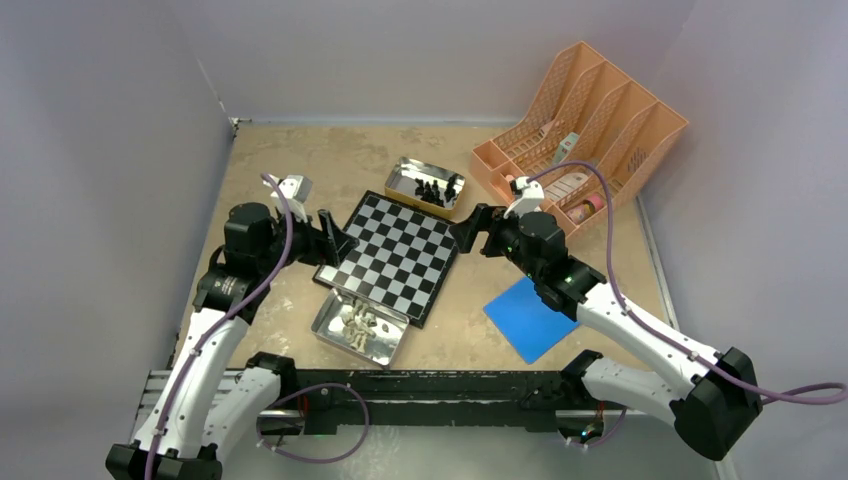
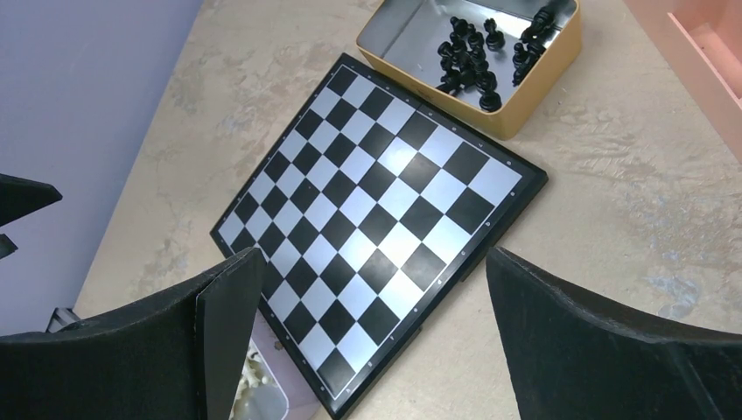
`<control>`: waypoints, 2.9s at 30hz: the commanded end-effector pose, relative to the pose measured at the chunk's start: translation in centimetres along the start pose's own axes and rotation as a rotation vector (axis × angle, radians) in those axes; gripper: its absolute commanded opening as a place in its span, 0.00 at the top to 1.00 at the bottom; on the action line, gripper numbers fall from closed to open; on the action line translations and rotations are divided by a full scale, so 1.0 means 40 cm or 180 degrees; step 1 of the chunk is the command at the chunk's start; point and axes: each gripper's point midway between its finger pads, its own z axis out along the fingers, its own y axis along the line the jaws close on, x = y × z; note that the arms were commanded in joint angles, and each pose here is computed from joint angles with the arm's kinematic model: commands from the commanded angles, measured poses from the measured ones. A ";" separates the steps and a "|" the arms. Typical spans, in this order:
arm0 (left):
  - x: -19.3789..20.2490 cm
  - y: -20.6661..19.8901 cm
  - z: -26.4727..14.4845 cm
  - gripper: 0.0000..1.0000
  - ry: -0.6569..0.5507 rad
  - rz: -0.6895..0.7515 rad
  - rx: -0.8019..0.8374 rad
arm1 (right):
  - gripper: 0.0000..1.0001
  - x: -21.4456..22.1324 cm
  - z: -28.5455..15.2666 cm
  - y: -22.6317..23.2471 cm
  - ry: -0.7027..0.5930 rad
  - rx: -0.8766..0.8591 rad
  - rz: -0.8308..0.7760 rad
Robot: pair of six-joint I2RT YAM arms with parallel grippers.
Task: Set up the chess pieces on the board
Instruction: Pick up the chess piece from the storage box.
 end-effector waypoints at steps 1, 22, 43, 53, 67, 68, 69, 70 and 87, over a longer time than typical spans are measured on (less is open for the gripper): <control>-0.026 -0.001 -0.012 0.25 -0.0168 0.0128 -0.0002 | 0.01 -0.092 -0.018 0.045 -0.0305 -0.0127 0.0037; -0.075 0.050 -0.110 0.24 -0.0726 -0.0060 -0.0661 | 0.48 0.049 -0.046 0.226 0.0379 -0.1295 -0.0058; -0.115 0.107 -0.248 0.24 -0.1455 -0.0163 -0.1319 | 0.69 0.475 0.008 0.431 0.1388 -0.0986 -0.1063; -0.110 0.112 -0.258 0.24 -0.1462 -0.0209 -0.1369 | 0.64 0.579 0.057 0.387 0.1596 -0.0617 -0.1346; -0.112 0.111 -0.267 0.24 -0.1512 -0.0209 -0.1375 | 0.65 0.602 0.081 0.362 0.1601 -0.0383 -0.1466; -0.111 0.110 -0.268 0.24 -0.1516 -0.0208 -0.1373 | 0.65 0.608 0.078 0.354 0.1638 -0.0352 -0.1501; -0.111 0.111 -0.267 0.24 -0.1513 -0.0208 -0.1375 | 0.65 0.610 0.078 0.350 0.1645 -0.0325 -0.1531; -0.110 0.111 -0.267 0.24 -0.1514 -0.0208 -0.1374 | 0.65 0.612 0.077 0.348 0.1645 -0.0298 -0.1559; -0.111 0.110 -0.267 0.24 -0.1516 -0.0200 -0.1369 | 0.69 0.640 0.087 0.324 0.1703 -0.0158 -0.1706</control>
